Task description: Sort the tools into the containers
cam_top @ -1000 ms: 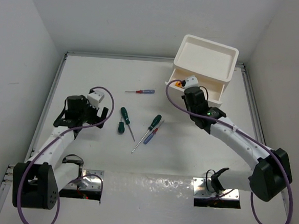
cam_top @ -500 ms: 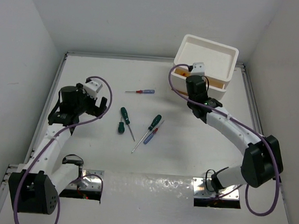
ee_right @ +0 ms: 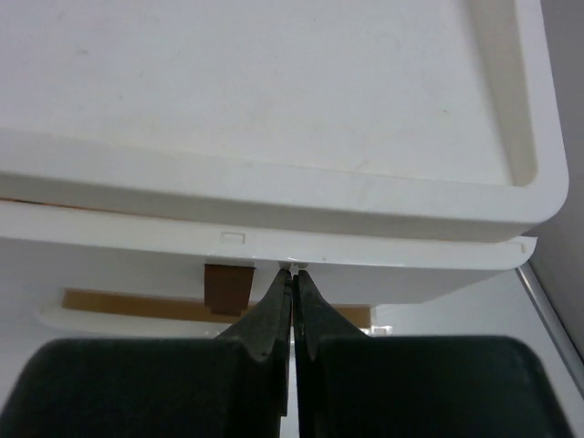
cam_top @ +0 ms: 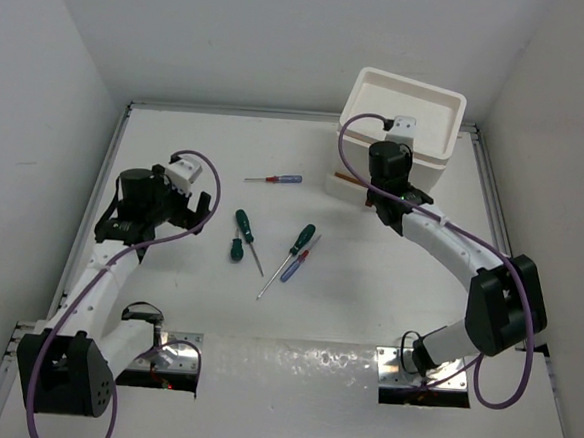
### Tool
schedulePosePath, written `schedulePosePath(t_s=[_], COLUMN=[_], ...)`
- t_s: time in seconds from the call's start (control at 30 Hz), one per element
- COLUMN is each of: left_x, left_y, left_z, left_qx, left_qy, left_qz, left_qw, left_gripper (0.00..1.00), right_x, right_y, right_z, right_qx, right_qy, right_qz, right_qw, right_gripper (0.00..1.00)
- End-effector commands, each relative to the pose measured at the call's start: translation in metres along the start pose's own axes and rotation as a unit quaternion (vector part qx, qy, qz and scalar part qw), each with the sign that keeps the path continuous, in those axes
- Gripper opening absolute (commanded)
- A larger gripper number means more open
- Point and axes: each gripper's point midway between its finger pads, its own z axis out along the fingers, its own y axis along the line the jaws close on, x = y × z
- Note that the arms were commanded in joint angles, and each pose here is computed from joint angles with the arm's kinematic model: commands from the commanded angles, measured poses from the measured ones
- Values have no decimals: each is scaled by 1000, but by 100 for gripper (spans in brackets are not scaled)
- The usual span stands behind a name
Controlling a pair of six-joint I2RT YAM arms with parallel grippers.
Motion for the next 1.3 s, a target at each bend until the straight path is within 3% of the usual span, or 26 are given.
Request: schedulePosePath(t_s=[0.0,0.23,0.5,0.57,0.63,0.7,0.83,1.27], left_x=[-11,-8,-5,-5,-4,-4,-3,0], left_y=[-2,-3,-4,-5,-5,-6,-6,-8], left_z=[1,3,5,6,6,6,6,7], left_qx=[10,14,20,20,21,22,23,31], left_qy=[-16,-13,-8,-8,-6,-7,-5,-1], left_qz=[11,11,10,10,10,10,9,9], left_qw=[1000,1000,1000,1000,1000,1000,1000,999], left_gripper=[100,100,100,100,100,100,100,100], right_x=[-27,-22,6,19,28,42,49,54], right_y=[-8,-11,-5,-3,-3,2,18,33], right_z=[4,13,-6,-11,-12,-8,2,27], right_qx=[26,37,-16,-19,-12,-11,-19,-1], right_qy=[-43,-37,-19,-11,-4,10,24,15], right_qz=[75,87,110,114,126,125,130,128], right_qw=[996,995,994,993,992,992,991,992], right_gripper=[0,0,0,14,36,45,52,48])
